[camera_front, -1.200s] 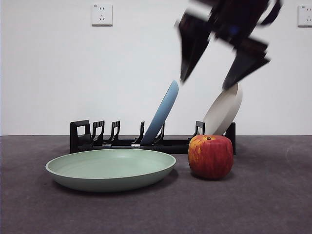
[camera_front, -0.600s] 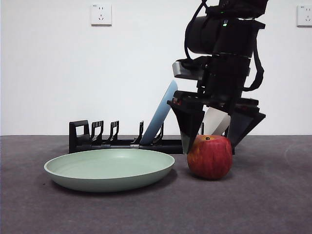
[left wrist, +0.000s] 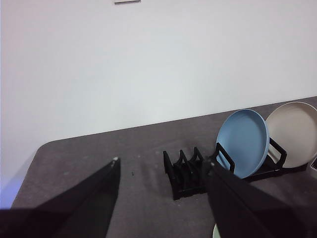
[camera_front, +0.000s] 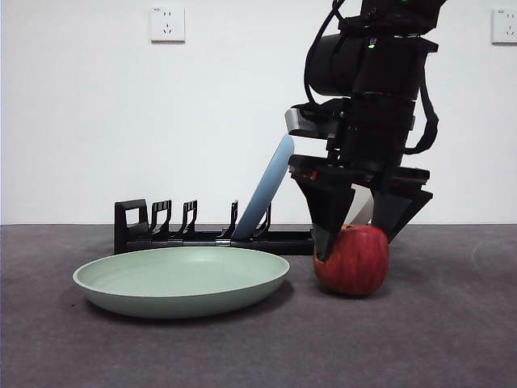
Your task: Take the green plate from the plate rack,put the plate on the table,take the apple from the table,put the apple in the plate
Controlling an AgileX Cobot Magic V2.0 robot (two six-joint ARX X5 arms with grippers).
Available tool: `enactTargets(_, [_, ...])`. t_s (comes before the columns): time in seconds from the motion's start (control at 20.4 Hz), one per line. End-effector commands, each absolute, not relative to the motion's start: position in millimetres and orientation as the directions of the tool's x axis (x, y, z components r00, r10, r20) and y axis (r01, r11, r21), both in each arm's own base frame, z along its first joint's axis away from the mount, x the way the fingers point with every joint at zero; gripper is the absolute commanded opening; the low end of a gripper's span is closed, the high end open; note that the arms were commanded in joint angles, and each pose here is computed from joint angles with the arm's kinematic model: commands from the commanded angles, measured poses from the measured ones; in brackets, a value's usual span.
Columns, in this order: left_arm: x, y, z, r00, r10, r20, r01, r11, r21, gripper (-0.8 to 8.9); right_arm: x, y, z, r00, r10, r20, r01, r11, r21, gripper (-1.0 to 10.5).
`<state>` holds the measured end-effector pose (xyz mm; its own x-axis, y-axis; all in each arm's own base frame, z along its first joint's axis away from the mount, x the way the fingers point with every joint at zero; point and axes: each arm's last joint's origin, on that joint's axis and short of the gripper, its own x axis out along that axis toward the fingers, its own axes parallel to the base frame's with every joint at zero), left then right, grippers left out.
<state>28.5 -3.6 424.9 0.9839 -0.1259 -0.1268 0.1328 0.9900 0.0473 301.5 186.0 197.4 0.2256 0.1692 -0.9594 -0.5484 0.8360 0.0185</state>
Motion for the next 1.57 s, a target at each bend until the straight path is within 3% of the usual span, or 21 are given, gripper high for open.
enactTargets(0.05, [28.7, -3.9, 423.6, 0.984, -0.126, -0.128, 0.132, 0.991, 0.038, 2.81, 301.6, 193.8, 231.1, 0.305, 0.233, -0.923, -0.547, 0.836, 0.03, -0.1])
enactTargets(0.24, [28.6, -3.9, 423.0, 0.983, -0.128, -0.133, 0.133, 0.991, 0.023, 2.81, 296.0, 225.9, 279.4, 0.342, 0.42, -0.84, -0.649, 0.753, 0.112, -0.1])
enactTargets(0.44, [28.5, -3.8, 422.4, 0.982, -0.128, -0.138, 0.133, 0.991, 0.028, 2.81, 285.3, 264.4, 286.6, 0.378, 0.515, -0.77, -0.726, 0.681, 0.099, -0.1])
enactTargets(0.64, [28.5, -3.7, 422.0, 0.982, -0.127, -0.141, 0.133, 0.991, 0.031, 2.81, 286.9, 291.2, 248.1, 0.314, 0.488, -0.814, -0.75, 0.654, 0.103, -0.1])
enactTargets(0.88, [28.5, -3.7, 422.0, 0.982, -0.128, -0.141, 0.133, 0.991, 0.031, 2.81, 289.2, 311.1, 194.4, 0.242, 0.395, -0.886, -0.754, 0.651, 0.085, -0.1])
enactTargets(1.13, [28.2, -3.4, 420.1, 0.98, -0.125, -0.157, 0.133, 0.99, 0.043, 2.81, 286.6, 317.0, 179.5, 0.207, 0.376, -0.903, -0.76, 0.643, 0.093, 0.1])
enactTargets(1.22, [28.1, -3.2, 419.0, 0.979, -0.123, -0.165, 0.133, 0.99, 0.048, 2.81, 285.6, 318.2, 179.9, 0.208, 0.379, -0.902, -0.758, 0.645, 0.097, 1.0])
enactTargets(1.42, [27.8, -2.9, 417.4, 0.977, -0.12, -0.178, 0.129, 0.991, 0.04, 2.81, 285.6, 318.1, 179.9, 0.21, 0.376, -0.902, -0.744, 0.661, 0.102, 4.1])
enactTargets(1.57, [27.8, -2.9, 417.5, 0.977, -0.12, -0.177, 0.129, 0.991, 0.039, 2.81, 285.4, 318.6, 180.1, 0.21, 0.378, -0.902, -0.742, 0.662, 0.104, 4.7])
